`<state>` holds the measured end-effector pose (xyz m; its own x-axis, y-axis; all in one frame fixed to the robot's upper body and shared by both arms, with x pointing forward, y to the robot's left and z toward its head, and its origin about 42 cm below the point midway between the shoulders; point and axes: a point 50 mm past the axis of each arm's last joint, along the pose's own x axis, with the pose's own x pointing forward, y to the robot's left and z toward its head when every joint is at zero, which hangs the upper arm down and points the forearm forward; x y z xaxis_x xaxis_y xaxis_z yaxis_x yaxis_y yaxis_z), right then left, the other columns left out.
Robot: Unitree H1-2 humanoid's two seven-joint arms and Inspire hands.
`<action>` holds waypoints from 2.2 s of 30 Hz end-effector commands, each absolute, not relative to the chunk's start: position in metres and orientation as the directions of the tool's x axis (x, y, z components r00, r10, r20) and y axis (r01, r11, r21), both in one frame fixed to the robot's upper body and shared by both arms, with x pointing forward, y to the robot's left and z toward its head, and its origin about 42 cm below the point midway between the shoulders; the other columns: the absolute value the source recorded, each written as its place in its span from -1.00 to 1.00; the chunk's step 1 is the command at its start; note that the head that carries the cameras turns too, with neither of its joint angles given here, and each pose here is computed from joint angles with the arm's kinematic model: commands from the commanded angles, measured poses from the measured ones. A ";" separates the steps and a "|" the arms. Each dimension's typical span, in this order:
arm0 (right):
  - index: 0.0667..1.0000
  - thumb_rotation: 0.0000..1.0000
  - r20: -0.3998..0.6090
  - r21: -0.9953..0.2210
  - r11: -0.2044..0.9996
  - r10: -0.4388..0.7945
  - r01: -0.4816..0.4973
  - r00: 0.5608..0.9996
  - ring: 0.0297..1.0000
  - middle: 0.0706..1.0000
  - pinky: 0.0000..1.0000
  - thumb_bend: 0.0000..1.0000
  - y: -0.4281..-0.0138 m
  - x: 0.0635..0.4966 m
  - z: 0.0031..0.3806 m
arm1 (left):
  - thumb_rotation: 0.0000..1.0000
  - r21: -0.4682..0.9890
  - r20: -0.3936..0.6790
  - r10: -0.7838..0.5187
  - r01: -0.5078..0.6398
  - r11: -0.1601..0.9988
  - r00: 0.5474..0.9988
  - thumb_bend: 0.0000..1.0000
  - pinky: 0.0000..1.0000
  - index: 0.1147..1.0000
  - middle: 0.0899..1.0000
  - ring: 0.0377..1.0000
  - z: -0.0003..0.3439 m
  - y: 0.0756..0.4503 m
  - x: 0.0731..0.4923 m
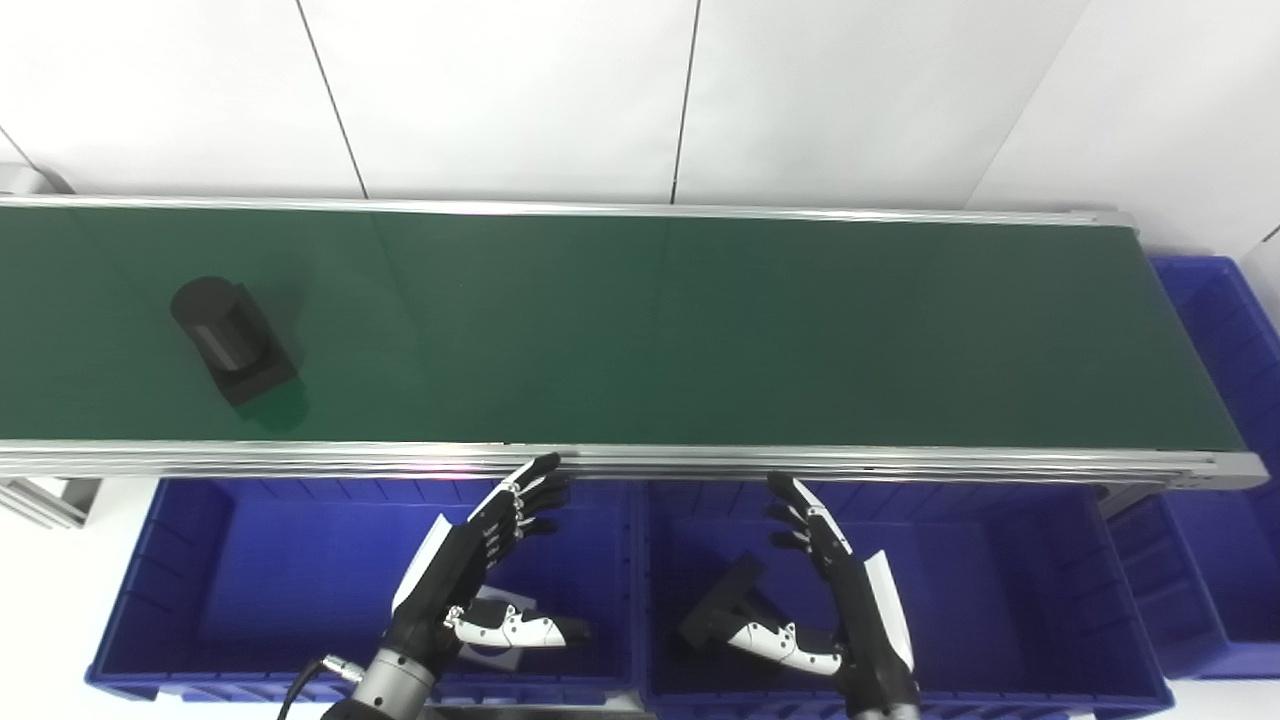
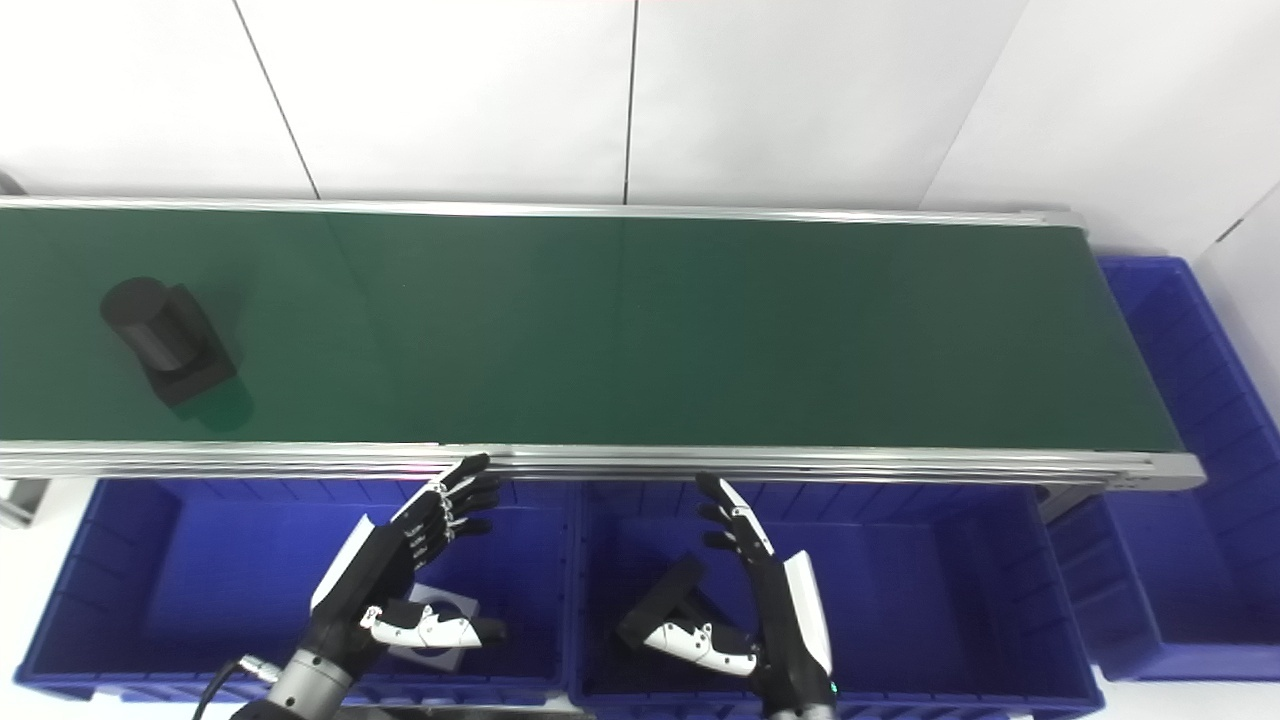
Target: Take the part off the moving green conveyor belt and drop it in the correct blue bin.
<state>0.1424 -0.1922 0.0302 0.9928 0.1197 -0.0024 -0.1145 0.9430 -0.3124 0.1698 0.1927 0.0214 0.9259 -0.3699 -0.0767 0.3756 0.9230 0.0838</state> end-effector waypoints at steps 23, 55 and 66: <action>0.79 -0.34 0.023 -0.319 0.941 0.124 -0.110 0.992 0.70 0.75 0.67 0.67 -0.216 0.134 0.020 | -0.79 0.114 -0.020 -0.378 0.378 0.919 0.926 0.93 0.39 0.68 0.63 0.56 0.015 0.172 0.167; 0.84 -0.60 0.088 -0.316 0.949 0.031 -0.002 0.996 0.71 0.75 0.78 0.47 -0.228 0.137 0.030 | -0.78 0.128 -0.018 -0.365 0.365 0.922 0.931 0.99 0.38 0.64 0.61 0.54 0.010 0.159 0.170; 0.77 -0.35 0.255 -0.234 0.968 -0.028 0.090 0.967 0.68 0.68 0.72 0.61 -0.222 0.145 0.070 | -0.74 0.129 -0.009 -0.350 0.348 0.928 0.937 0.99 0.40 0.64 0.61 0.55 0.011 0.161 0.174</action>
<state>0.1391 -0.2209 0.0528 0.9889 -0.0200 0.1475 0.0594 0.9616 -0.2679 0.1670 0.1609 0.0027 0.9321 -0.3535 -0.0782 0.3607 0.9258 0.1136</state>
